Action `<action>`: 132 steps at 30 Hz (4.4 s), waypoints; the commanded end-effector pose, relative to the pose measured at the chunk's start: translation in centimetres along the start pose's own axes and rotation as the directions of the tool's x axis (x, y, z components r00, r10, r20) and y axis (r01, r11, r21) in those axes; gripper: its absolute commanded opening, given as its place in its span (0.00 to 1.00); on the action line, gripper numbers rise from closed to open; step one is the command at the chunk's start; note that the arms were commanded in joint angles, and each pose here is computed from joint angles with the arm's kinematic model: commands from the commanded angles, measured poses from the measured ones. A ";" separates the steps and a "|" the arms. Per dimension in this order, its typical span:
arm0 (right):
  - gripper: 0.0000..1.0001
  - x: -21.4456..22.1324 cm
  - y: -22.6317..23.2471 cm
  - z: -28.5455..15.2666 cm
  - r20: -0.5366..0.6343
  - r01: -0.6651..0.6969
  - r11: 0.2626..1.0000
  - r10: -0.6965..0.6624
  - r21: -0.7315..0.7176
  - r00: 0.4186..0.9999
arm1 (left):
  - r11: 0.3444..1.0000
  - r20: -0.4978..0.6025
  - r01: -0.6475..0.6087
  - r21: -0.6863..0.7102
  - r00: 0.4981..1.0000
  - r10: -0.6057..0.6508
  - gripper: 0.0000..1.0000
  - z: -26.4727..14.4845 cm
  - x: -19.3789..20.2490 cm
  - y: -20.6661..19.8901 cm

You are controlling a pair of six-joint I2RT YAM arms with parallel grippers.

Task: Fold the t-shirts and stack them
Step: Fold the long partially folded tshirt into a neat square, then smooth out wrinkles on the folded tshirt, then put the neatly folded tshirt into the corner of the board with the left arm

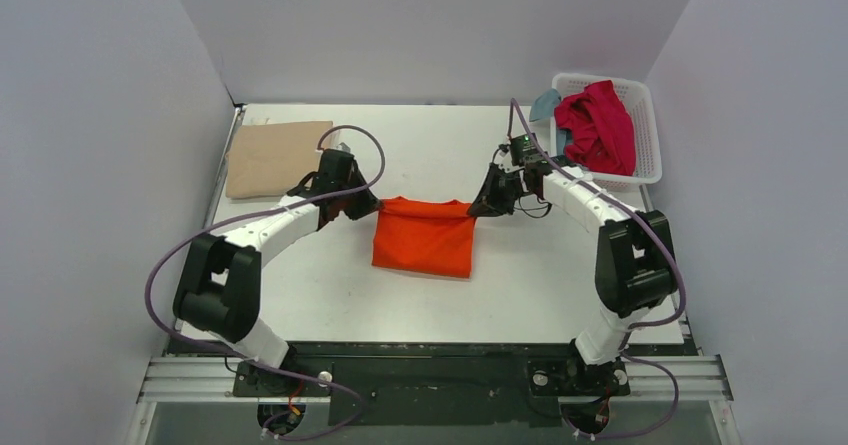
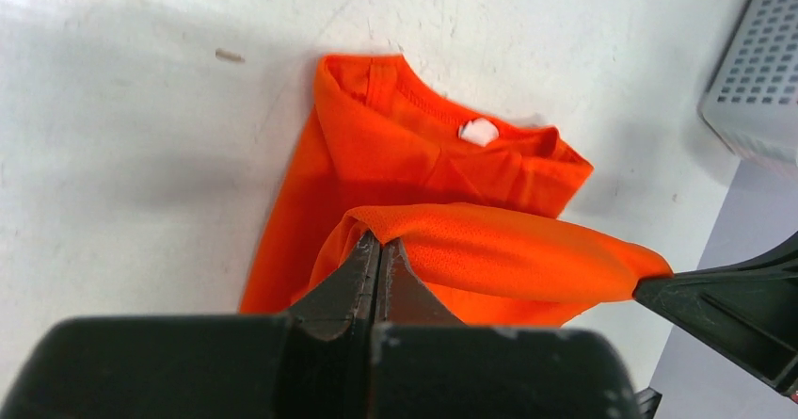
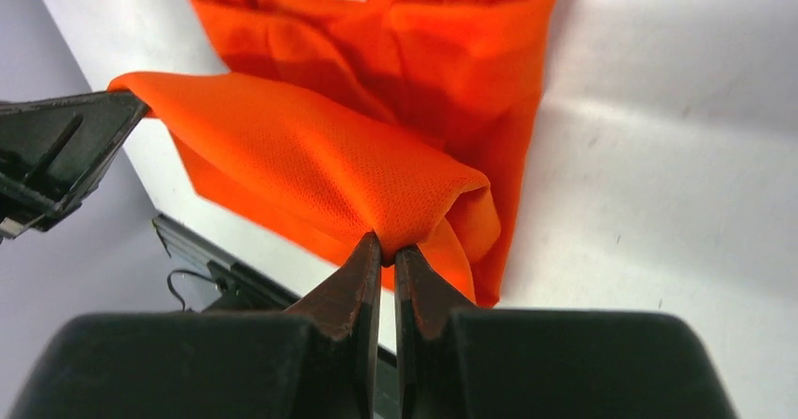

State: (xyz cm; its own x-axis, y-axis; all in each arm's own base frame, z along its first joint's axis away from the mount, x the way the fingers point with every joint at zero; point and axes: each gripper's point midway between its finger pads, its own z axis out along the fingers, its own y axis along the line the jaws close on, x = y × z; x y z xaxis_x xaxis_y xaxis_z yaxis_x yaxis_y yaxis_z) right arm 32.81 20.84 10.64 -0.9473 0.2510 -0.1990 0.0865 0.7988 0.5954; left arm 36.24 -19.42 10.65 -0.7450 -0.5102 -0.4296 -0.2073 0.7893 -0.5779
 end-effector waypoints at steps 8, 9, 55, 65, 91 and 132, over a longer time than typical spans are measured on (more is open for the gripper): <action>0.00 -9.2 -3.8 6.2 0.152 -0.084 0.993 0.070 0.085 0.986 | 0.999 0.061 -0.025 0.029 0.998 0.023 0.00 8.3 -6.1 -1.8; 0.00 -10.3 -3.6 6.5 0.179 -0.088 0.993 0.074 0.076 0.981 | 1.000 0.035 -0.020 0.010 0.999 0.019 0.08 9.6 -5.6 -1.0; 0.93 -12.1 -2.2 13.9 0.179 -0.085 0.995 0.076 0.043 0.981 | 0.983 -0.091 -0.092 0.161 0.990 0.107 0.90 14.5 -4.1 -2.1; 0.95 -16.2 4.9 2.2 0.368 0.046 0.998 -0.056 0.036 0.928 | 0.943 0.160 -0.283 0.177 0.953 0.257 0.91 2.9 -11.9 -9.1; 0.93 4.5 -4.8 10.7 0.124 -0.160 0.987 0.157 0.016 0.980 | 0.992 -0.224 -0.102 0.072 0.968 0.116 0.91 5.6 7.0 6.6; 1.00 2.5 -14.5 -15.9 0.638 -0.228 0.877 -0.110 0.423 0.762 | 0.880 -0.276 -0.429 -0.202 0.888 0.369 0.66 10.6 4.8 2.6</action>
State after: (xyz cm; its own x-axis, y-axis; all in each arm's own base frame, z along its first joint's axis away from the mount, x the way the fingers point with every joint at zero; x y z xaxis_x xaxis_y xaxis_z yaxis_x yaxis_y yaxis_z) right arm 25.70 3.02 14.78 -0.5065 0.5009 -0.7018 0.3813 0.8602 0.3387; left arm 40.92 -23.39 2.81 -0.8792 -0.1315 -0.4579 0.0378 0.9388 -0.3423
